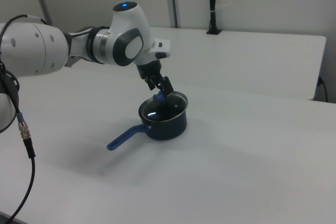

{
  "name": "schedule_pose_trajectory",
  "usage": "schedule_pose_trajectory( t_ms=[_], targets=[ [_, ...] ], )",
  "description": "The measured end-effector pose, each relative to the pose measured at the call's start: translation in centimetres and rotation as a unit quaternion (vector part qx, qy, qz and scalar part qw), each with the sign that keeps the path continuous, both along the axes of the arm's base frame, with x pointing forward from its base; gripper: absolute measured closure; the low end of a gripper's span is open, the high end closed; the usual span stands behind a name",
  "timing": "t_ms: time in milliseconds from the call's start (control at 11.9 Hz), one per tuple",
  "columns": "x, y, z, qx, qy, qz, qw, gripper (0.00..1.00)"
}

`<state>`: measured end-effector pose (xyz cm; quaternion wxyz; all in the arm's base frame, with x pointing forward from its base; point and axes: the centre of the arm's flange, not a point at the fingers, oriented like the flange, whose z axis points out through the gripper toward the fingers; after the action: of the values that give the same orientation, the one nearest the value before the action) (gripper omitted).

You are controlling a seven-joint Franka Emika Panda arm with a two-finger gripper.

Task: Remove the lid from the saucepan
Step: 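Lower the gripper onto the blue knob of the glass lid and grasp it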

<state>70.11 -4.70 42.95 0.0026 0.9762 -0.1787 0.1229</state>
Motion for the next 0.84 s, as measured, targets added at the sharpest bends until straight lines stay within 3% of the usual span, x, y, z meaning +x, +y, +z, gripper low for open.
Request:
schedule_pose_trajectory(
  t_ms=[421, 589, 673, 842],
  targets=[
    [0.4, 0.3, -2.2, -0.012, 0.013, 0.006, 0.9998, 0.04],
    [0.5, 0.2, -2.0, -0.012, 0.011, 0.005, 0.9999, 0.14],
    [0.6, 0.1, -1.7, -0.013, 0.007, 0.005, 0.9999, 0.37],
    [0.7, 0.1, -1.5, -0.013, 0.006, 0.004, 0.9999, 0.40]
  ],
)
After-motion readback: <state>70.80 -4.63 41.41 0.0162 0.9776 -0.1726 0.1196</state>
